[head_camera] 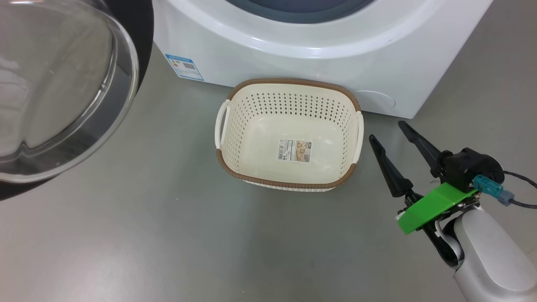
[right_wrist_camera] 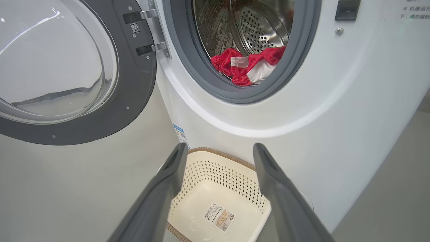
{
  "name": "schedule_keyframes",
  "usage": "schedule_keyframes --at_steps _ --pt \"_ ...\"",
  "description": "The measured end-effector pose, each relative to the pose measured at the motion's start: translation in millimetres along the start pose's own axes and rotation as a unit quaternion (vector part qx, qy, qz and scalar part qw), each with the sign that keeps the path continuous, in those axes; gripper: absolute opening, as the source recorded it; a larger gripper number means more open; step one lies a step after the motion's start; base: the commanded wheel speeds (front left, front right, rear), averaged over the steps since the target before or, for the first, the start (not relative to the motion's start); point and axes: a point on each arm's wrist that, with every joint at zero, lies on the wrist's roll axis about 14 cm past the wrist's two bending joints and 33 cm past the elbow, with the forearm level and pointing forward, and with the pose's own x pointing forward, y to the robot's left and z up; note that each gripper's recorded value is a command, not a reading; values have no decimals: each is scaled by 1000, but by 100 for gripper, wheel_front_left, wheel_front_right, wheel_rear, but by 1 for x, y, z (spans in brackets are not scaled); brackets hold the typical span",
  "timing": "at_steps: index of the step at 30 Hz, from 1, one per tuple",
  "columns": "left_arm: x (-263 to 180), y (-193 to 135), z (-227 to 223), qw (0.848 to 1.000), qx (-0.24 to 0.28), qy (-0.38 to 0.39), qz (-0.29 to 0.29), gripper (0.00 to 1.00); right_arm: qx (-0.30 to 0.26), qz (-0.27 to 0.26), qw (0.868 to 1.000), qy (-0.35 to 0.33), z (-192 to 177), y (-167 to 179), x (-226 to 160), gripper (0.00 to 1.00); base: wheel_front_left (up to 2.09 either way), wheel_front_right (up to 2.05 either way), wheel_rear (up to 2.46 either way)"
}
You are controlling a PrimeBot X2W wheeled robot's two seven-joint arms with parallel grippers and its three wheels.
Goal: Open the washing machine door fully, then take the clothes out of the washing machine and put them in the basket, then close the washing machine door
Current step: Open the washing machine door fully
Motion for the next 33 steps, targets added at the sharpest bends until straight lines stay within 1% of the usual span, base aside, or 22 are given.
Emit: schedule_keyframes --at_steps 4,9,17,19,21,23,24,27,28,29,30,33 --pt "2 2 1 1000 -5 0 6 0 -2 -2 1000 -3 2 -2 1 100 0 0 0" --pt "2 5 6 1000 -29 -6 5 0 -5 -1 1000 -8 8 0 1 100 0 0 0" --pt "-13 1 9 998 -56 -18 -8 0 -12 5 1000 -20 22 7 1 100 0 0 0" --pt "-19 1 6 998 -61 -18 -10 9 -14 7 1000 -23 25 8 1 100 0 0 0" --pt "-25 1 5 998 -64 -19 -14 14 -15 8 1000 -26 28 10 0 100 0 0 0" --pt "-30 1 5 997 -67 -23 -17 24 -16 8 1000 -25 28 11 -1 100 0 0 0" --pt "-33 0 6 997 -70 -25 -19 24 -16 8 1000 -24 28 12 -3 100 0 0 0" --pt "-43 -4 5 996 -77 -30 -27 47 -17 9 999 -26 30 14 -4 100 0 0 0" --pt "-47 -5 3 996 -78 -30 -28 60 -17 9 999 -28 32 15 -4 100 0 0 0" --pt "-47 -5 3 996 -78 -30 -28 86 -17 9 999 -28 32 15 -4 100 0 0 0" --pt "-50 -7 2 996 -79 -30 -31 100 -17 9 999 -29 34 16 -4 100 0 0 0" --pt "-60 -18 -1 994 -90 -30 -46 100 -17 8 999 -32 36 17 -6 100 0 0 0"
